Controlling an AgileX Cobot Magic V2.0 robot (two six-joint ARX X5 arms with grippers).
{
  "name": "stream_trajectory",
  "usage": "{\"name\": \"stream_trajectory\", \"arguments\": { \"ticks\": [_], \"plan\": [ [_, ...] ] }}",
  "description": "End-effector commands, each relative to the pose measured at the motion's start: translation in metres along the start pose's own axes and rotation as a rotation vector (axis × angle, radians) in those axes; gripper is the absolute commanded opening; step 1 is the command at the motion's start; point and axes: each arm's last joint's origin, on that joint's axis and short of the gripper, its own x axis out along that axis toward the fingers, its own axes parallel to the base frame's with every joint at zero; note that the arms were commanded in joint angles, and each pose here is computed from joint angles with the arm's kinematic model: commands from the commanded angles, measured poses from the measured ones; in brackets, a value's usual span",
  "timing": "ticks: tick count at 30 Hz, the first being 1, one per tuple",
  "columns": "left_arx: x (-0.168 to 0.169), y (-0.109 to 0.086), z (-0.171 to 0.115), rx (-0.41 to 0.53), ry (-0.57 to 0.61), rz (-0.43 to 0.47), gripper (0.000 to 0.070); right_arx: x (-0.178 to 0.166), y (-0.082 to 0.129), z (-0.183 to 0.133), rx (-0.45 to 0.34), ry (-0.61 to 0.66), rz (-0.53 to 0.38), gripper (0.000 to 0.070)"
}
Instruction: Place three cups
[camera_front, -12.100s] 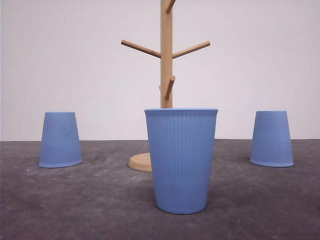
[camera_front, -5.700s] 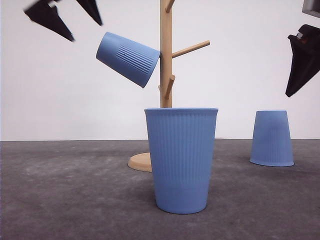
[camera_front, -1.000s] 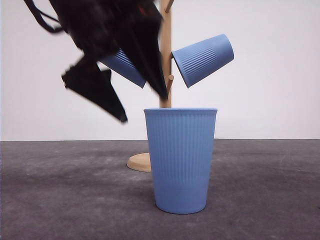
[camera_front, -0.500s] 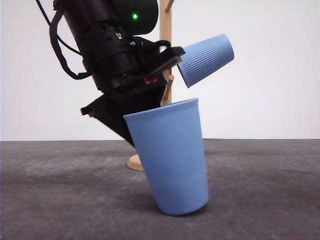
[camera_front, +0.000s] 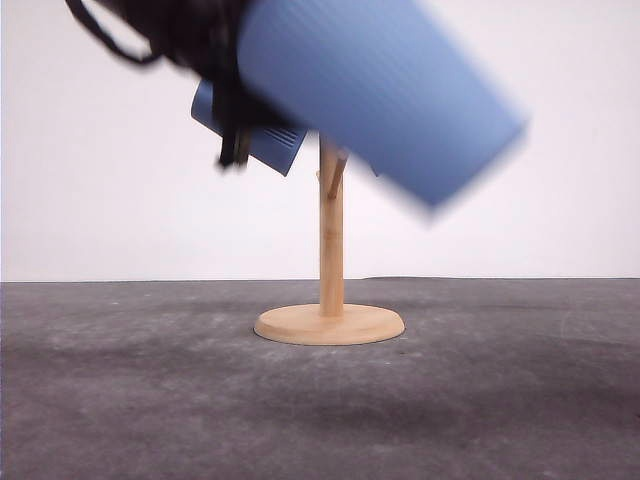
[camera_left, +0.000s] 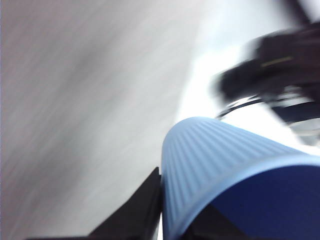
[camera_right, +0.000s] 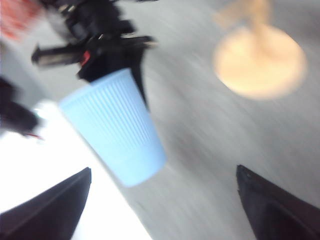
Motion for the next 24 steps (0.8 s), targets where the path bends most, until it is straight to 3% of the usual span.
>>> {"name": "stream_trajectory", "arguments": {
  "ticks": [1, 4, 11, 15, 24],
  "plan": [
    [-0.014, -0.014, 0.013, 0.118, -0.076, -0.081, 0.0009, -0.001, 0.002, 0.006, -0.057, -0.044, 0.059, 0.0635],
    [-0.036, -0.031, 0.025, 0.203, -0.163, -0.160, 0.0009, 0.001, 0.002, 0.013, -0.097, -0.099, 0.173, 0.0675],
    [-0.063, -0.060, 0.044, 0.302, -0.242, -0.200, 0.0009, 0.014, -0.005, 0.026, -0.127, -0.141, 0.421, 0.0700],
    [-0.065, -0.064, 0.046, 0.318, -0.248, -0.239, 0.0009, 0.024, -0.008, 0.030, -0.123, -0.129, 0.508, 0.0700],
    [-0.065, -0.063, 0.046, 0.314, -0.246, -0.240, 0.0009, 0.050, -0.008, 0.038, -0.139, -0.078, 0.647, 0.0700]
  ]
}}
